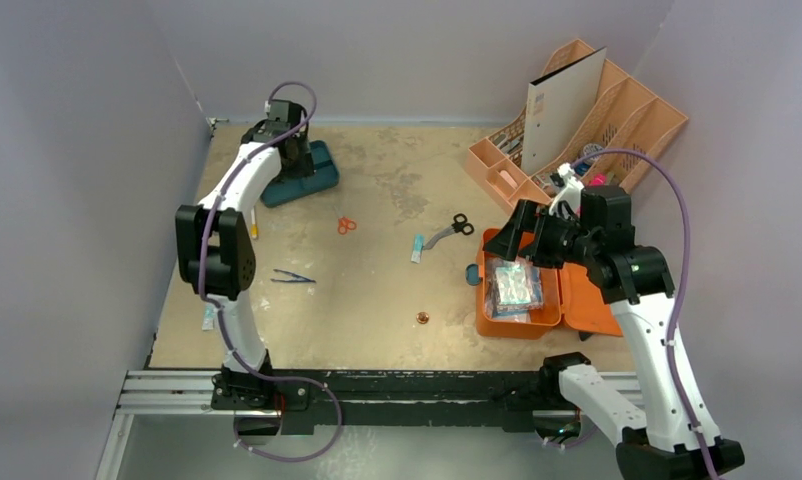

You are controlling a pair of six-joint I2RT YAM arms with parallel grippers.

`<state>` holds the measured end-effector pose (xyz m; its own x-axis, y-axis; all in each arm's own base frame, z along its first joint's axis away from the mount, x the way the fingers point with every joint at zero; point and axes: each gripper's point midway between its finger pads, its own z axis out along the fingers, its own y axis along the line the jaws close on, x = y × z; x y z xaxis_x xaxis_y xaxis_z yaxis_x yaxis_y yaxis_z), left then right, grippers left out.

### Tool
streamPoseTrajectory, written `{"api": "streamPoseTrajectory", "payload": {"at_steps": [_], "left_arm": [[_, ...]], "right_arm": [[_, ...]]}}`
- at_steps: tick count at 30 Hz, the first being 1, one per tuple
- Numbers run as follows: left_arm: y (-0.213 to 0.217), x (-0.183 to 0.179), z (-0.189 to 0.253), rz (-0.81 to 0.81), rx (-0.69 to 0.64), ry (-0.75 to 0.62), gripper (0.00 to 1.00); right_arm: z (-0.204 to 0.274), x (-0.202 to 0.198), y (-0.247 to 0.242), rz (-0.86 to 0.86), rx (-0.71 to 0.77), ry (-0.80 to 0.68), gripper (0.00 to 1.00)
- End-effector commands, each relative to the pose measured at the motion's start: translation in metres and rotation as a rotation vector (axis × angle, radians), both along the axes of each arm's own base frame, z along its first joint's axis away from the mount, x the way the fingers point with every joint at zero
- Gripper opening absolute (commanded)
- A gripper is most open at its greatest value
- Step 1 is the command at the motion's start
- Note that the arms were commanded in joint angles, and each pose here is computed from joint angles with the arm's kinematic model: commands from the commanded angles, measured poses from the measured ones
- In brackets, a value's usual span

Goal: Organize the medicine kit
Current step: Pick up the medicine box compartment at the center of the board.

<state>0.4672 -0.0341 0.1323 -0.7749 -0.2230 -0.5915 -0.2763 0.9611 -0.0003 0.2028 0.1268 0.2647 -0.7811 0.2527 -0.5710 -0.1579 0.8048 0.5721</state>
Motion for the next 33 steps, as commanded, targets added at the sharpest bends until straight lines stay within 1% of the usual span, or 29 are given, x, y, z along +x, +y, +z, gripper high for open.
{"api": "streamPoseTrajectory", "payload": {"at_steps": [1,6,9,15,23,26,29,33], "left_arm": [[-0.001,0.047,0.005,0.030,-0.022,-0.111,0.49],[0.002,0.063,-0.028,0.055,-0.022,-0.070,0.38],[0.008,0.069,-0.040,0.067,-0.021,-0.058,0.36],[0.024,0.077,-0.062,0.101,-0.044,-0.041,0.27],[0.020,0.081,-0.089,0.046,-0.054,-0.001,0.15],[0.016,0.085,-0.094,0.004,-0.065,0.002,0.10],[0.014,0.084,-0.093,-0.027,-0.066,0.013,0.00],[0.010,0.082,-0.072,-0.081,-0.068,-0.011,0.00]], "right_arm": [[0.023,-0.012,0.009,0.033,0.072,-0.034,0.99],[0.032,-0.010,0.011,0.045,0.083,-0.045,0.99],[0.037,-0.011,0.013,0.065,0.079,-0.039,0.99],[0.036,-0.009,0.010,0.069,0.049,-0.025,0.99],[0.025,-0.008,0.011,0.072,0.045,0.021,0.99],[0.026,-0.006,0.010,0.074,0.033,0.017,0.99],[0.025,-0.006,0.006,0.065,0.011,0.014,0.99],[0.016,-0.006,0.005,0.060,0.007,0.027,0.99]]}}
